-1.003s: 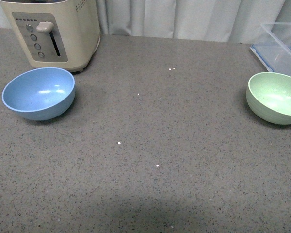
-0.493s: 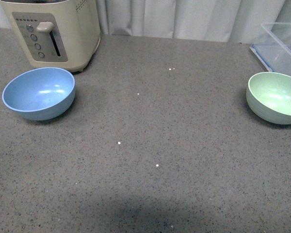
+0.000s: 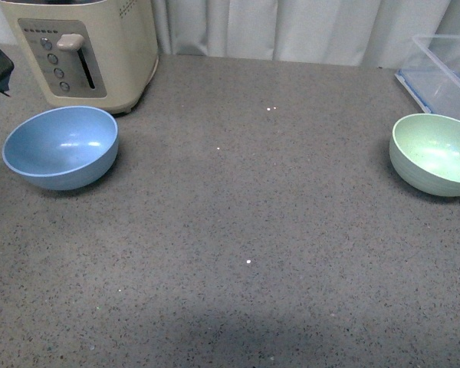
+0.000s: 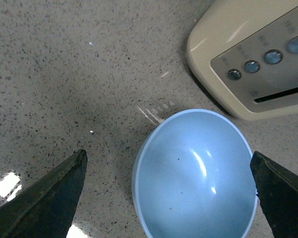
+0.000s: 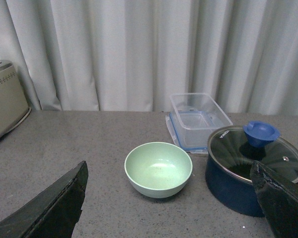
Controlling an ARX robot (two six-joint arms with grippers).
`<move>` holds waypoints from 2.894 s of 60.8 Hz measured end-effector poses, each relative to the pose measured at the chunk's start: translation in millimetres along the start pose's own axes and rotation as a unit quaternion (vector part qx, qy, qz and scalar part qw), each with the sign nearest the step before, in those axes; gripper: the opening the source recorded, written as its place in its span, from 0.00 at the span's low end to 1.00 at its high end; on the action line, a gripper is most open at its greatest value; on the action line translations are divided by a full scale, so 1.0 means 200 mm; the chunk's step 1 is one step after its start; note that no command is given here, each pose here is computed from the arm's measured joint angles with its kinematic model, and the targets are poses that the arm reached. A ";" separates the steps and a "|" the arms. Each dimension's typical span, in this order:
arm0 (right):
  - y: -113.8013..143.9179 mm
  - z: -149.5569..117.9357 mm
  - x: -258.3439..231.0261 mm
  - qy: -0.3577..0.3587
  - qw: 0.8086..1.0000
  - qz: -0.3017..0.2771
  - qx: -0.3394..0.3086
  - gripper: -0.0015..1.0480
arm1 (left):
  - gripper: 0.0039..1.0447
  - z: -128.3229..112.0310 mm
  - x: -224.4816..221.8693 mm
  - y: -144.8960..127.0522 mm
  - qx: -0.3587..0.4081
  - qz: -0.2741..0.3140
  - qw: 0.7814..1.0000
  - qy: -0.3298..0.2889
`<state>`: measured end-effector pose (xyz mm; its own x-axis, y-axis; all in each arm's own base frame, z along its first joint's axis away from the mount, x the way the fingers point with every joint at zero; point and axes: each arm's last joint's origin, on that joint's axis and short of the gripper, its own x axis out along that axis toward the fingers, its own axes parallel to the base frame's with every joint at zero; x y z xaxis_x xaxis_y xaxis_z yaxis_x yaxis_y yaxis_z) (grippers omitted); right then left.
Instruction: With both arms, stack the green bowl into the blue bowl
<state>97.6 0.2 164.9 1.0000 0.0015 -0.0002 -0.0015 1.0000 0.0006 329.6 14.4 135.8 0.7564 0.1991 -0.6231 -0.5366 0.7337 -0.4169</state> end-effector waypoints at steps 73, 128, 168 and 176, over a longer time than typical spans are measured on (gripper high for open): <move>0.00 0.00 0.00 0.000 1.000 0.000 0.000 0.91 | 0.83 -0.20 0.23 0.09 0.075 0.040 0.993 0.083; 0.00 0.00 0.00 0.000 1.000 0.000 0.000 0.91 | 0.04 -0.55 -0.02 -0.44 0.204 -0.094 0.963 0.146; 0.00 0.00 0.00 0.000 1.000 0.000 0.000 0.91 | 0.04 -0.80 -0.13 -0.48 0.232 -0.101 0.949 0.188; 0.00 0.00 0.00 0.000 1.000 0.000 0.000 0.91 | 0.18 -0.80 -0.13 -0.48 0.226 -0.105 0.949 0.192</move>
<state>97.6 0.2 164.9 1.0000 0.0019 -0.0002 -0.0019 1.0000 0.0002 301.7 -164.8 85.0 0.5900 -0.1716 -0.7889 -0.1080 0.9516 -0.2877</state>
